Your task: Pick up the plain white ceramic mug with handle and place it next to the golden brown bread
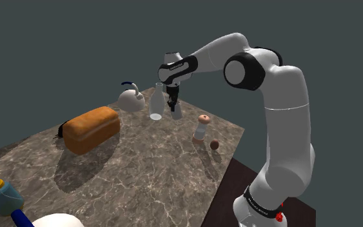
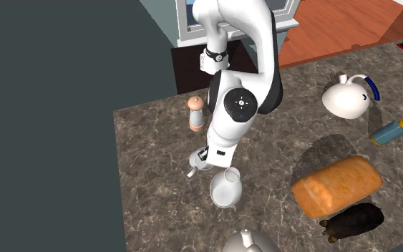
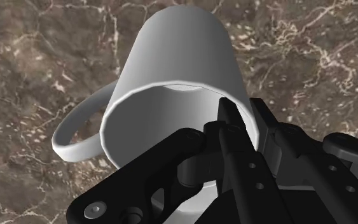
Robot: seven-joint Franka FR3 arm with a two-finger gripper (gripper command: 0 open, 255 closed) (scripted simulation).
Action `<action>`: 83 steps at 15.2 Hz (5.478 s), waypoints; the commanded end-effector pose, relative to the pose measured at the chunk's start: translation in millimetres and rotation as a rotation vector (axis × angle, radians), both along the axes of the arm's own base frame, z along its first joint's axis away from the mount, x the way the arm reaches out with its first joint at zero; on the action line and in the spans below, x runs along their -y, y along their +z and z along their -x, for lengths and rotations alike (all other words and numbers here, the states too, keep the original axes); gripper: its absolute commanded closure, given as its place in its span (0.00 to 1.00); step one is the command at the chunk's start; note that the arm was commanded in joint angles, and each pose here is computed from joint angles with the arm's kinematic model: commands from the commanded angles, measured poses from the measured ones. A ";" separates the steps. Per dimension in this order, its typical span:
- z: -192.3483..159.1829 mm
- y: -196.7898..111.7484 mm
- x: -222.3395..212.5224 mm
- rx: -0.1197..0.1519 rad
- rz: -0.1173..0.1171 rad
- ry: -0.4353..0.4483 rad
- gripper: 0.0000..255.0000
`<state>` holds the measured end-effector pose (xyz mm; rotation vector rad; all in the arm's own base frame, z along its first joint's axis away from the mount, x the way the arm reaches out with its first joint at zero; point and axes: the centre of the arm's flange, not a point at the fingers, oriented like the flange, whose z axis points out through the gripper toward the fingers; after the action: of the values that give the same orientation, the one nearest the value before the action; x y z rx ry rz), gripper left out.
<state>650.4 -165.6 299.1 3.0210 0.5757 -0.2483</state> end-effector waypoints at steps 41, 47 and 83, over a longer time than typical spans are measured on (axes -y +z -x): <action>-22.7 169.2 -129.4 0.000 0.000 0.000 1.00; -36.9 169.3 -207.3 0.000 0.000 0.000 1.00; -54.8 21.7 -306.3 0.000 0.000 0.000 1.00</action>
<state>703.8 141.4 325.1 3.0211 0.5757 -0.2500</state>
